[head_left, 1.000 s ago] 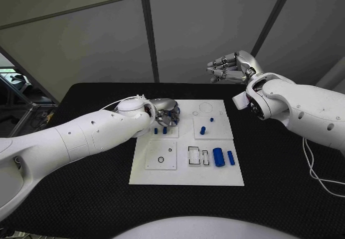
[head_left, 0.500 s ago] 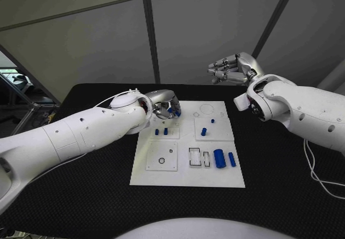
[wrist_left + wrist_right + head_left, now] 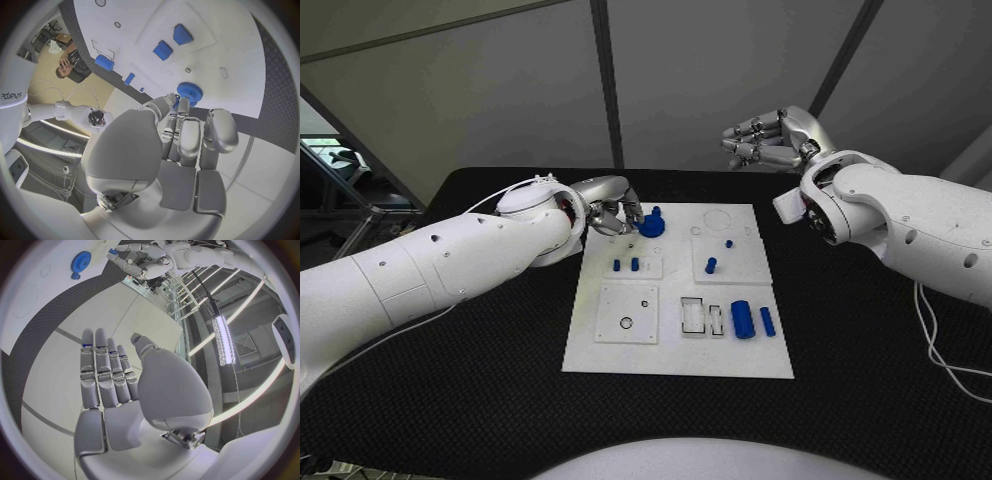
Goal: Assemble the parts on the task board
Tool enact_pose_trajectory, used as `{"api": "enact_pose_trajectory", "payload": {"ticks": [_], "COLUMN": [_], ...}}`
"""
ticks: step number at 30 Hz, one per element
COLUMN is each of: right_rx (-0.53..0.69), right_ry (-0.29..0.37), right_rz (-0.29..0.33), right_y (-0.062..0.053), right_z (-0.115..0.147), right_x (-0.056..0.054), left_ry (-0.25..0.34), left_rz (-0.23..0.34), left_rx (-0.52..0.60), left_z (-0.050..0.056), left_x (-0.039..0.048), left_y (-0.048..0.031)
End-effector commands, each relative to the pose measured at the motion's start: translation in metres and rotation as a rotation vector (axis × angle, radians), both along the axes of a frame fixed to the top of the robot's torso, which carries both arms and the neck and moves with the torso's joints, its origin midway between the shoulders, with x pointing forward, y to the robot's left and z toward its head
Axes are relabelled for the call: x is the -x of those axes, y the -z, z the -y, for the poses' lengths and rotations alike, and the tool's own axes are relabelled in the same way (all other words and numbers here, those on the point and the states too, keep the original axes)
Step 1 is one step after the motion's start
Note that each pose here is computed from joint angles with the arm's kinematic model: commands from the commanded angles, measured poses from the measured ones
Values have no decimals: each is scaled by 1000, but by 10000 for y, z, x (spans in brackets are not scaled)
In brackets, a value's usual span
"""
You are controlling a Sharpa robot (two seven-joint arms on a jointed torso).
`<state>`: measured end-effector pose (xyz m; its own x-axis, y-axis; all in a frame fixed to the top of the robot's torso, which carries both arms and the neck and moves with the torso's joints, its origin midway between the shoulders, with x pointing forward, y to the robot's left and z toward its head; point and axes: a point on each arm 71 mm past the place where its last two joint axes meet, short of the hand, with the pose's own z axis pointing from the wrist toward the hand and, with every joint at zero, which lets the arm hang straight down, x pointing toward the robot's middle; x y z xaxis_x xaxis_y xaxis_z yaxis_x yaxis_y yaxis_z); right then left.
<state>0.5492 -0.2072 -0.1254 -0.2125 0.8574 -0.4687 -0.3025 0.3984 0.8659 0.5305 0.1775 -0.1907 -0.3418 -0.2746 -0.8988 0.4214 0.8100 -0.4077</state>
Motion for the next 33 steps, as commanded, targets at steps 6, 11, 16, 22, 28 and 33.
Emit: {"api": "enact_pose_trajectory", "payload": {"ticks": [6,11,16,22,28,33], "right_rx": [1,1,1,1,1,0], "right_ry": [-7,-7,-7,-7,-7,-8], "right_rz": [6,6,5,5,6,6], "right_y": [-15,-15,-14,-14,-14,-14], "right_z": [0,1,-1,1,-1,-3], "right_x": [2,2,2,2,2,2], "left_ry": [-15,-17,-19,-21,-22,-24], "left_rz": [-60,-73,-83,-93,-102,-106], "left_rx": [-23,-28,-33,-39,-44,-45], "left_z": [-76,-97,-108,-109,-104,-96], "left_x": [22,34,41,42,41,35], "left_y": [120,161,186,208,230,246]}}
